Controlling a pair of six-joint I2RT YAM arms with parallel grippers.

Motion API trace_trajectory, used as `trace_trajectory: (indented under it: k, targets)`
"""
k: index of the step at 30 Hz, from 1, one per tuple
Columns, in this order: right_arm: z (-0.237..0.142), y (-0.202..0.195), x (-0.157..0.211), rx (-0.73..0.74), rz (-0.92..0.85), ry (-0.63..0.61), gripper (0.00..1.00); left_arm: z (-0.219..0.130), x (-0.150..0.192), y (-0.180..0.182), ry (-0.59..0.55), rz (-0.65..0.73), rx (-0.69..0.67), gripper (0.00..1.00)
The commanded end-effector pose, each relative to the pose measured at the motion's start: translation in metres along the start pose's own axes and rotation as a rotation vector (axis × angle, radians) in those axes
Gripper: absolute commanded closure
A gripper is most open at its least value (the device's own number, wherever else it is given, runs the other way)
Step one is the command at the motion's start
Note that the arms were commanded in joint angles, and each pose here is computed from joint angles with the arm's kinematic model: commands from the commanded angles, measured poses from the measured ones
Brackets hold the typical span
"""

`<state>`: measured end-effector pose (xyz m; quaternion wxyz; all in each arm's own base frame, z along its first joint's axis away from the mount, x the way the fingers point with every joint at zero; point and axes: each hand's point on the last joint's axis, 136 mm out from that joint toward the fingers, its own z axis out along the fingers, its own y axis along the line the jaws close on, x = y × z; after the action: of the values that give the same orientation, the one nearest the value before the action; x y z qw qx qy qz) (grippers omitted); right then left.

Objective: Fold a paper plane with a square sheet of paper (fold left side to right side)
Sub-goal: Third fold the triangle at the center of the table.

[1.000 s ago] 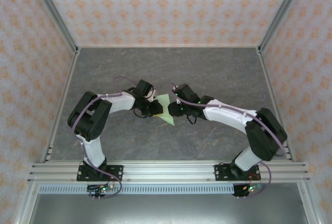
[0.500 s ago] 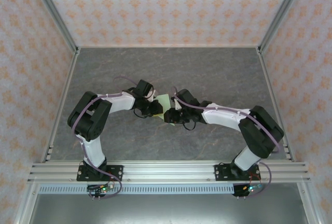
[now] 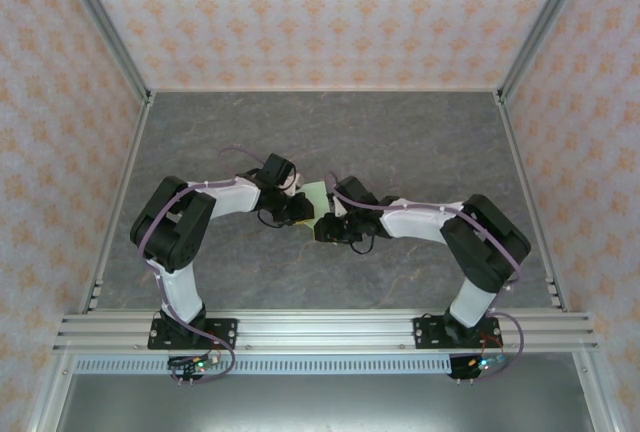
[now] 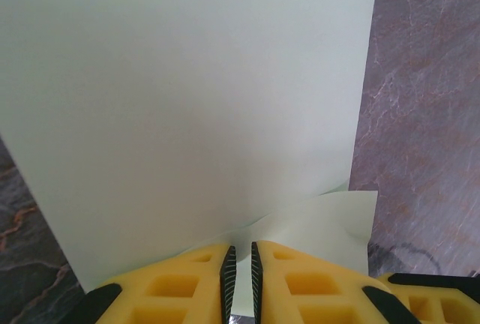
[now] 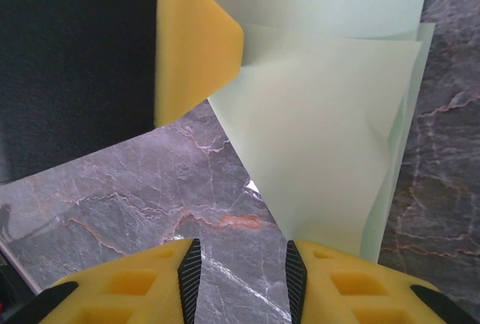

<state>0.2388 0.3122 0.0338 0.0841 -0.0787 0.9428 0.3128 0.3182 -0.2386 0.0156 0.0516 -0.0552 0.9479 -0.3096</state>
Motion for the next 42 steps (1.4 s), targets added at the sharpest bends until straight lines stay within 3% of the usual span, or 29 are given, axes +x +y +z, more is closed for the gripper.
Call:
trace_trajectory:
  k: [1, 17, 23, 35, 42]
  targets:
    - [0.004, -0.004, -0.005, 0.022, 0.013, -0.011, 0.61, 0.006, 0.012, 0.033, 0.013, -0.012, -0.129, 0.8]
    - [-0.024, 0.002, -0.014, 0.068, -0.061, -0.07, 0.6, 0.008, 0.013, 0.035, 0.018, -0.013, -0.133, 0.81]
    - [-0.046, -0.012, -0.026, 0.134, -0.071, -0.138, 0.53, 0.006, 0.011, 0.031, 0.012, -0.01, -0.127, 0.81]
    - [-0.024, -0.009, -0.029, 0.054, -0.009, -0.086, 0.55, 0.002, 0.009, 0.027, 0.004, -0.009, -0.117, 0.81]
    - [-0.013, -0.008, -0.029, 0.039, 0.004, -0.059, 0.62, 0.0, 0.007, 0.024, -0.002, -0.005, -0.11, 0.8]
